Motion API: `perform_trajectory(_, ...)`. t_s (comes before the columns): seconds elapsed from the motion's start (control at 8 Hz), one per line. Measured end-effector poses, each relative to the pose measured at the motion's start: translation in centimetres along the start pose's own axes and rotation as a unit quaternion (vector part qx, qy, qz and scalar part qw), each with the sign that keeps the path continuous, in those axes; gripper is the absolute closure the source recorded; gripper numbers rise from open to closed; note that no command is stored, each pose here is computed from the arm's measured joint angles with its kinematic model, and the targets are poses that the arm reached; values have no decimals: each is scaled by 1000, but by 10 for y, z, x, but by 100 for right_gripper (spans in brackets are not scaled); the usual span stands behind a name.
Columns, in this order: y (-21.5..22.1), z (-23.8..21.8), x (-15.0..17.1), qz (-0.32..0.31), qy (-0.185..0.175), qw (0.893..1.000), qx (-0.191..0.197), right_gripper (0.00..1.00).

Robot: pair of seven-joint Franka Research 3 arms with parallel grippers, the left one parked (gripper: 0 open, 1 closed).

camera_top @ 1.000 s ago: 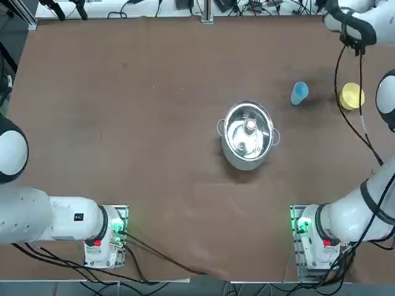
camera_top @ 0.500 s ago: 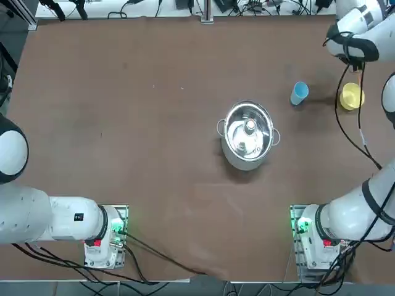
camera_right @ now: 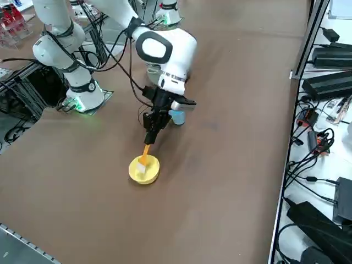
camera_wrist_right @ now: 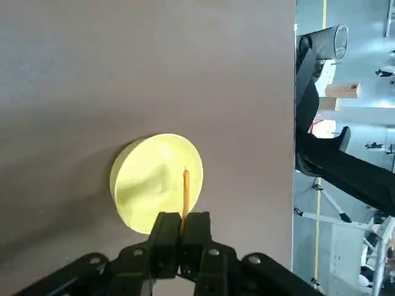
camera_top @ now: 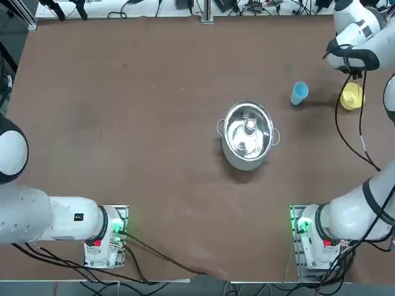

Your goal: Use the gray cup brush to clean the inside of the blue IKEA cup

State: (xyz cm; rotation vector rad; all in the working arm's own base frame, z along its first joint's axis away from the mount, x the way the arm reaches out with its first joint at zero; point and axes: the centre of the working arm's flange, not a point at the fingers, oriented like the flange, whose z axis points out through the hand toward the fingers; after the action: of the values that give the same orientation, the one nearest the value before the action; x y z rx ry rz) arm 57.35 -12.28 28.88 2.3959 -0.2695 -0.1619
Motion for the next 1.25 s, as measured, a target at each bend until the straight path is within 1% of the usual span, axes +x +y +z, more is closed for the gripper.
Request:
perform_trajectory(0.25,-6,7,-3,-1,-4,1000,-4,96)
perform_trajectory(0.75,-26,24,-5,15,3,999,-33,96)
perform_trajectory(1.25,-37,34,-5,14,1,999,-39,96)
